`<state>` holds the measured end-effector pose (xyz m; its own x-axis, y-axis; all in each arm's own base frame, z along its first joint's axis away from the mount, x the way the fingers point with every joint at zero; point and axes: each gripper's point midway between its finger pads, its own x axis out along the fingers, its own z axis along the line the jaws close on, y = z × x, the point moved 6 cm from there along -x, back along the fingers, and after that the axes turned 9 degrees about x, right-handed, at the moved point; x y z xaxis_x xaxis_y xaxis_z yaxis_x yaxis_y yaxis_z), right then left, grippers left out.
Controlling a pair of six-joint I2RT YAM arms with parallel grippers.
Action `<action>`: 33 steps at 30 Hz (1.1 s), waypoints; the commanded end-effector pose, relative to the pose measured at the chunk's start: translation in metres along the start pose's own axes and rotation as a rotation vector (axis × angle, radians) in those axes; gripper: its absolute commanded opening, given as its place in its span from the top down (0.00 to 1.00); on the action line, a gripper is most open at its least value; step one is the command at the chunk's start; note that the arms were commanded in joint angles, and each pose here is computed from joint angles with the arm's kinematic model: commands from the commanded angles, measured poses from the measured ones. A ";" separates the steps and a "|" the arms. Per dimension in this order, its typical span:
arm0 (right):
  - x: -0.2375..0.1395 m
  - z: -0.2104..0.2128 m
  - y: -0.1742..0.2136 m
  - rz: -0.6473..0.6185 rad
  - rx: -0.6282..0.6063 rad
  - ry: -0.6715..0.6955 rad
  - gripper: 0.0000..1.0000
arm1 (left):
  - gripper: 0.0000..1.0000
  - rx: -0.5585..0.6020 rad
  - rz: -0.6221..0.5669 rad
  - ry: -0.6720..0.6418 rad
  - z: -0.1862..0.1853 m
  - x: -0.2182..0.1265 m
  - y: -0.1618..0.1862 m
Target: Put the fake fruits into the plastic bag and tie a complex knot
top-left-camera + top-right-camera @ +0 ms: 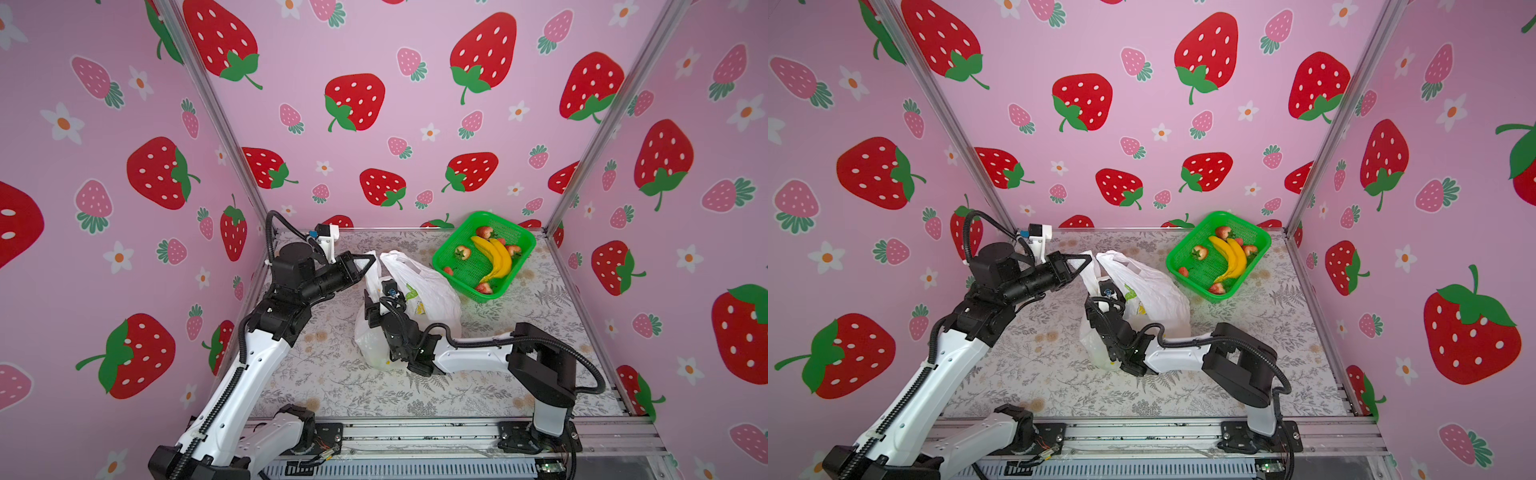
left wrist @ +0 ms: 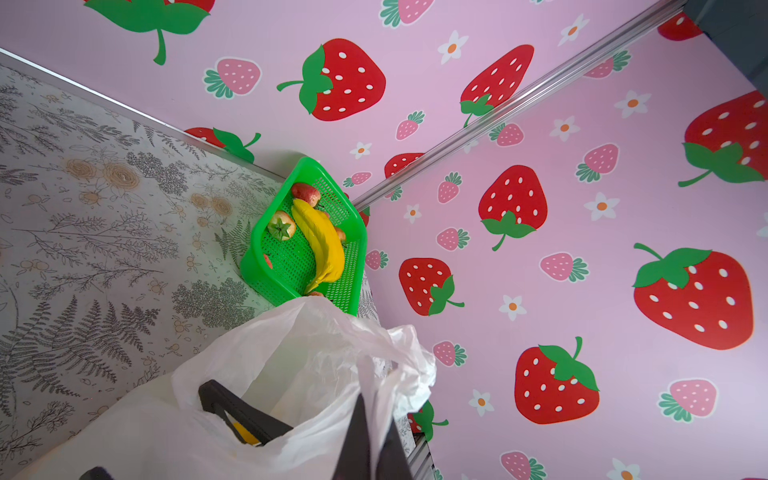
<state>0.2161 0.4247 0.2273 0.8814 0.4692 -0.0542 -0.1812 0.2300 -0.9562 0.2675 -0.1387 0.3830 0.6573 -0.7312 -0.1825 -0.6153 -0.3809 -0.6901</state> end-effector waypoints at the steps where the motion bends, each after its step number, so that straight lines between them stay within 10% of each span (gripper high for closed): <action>1: -0.003 -0.004 -0.007 0.025 -0.014 -0.040 0.27 | 1.00 0.045 -0.036 0.052 -0.011 -0.003 -0.010; 9: -0.026 0.009 -0.040 0.056 -0.163 -0.387 0.00 | 1.00 0.067 -0.023 0.048 -0.011 -0.002 -0.010; 21: -0.013 -0.002 -0.072 0.216 -0.259 -0.879 0.00 | 1.00 0.081 -0.027 0.047 -0.012 -0.003 -0.011; 33: 0.001 -0.019 -0.024 0.356 -0.179 -0.967 0.68 | 1.00 0.095 -0.037 0.034 -0.010 -0.006 -0.013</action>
<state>0.2375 0.4051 0.2526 0.1022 0.9828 -0.1540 -0.2170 -0.1291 -0.9676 0.2696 -0.1369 0.3813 0.6545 -0.7326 -0.1868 -0.5965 -0.3485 -0.7230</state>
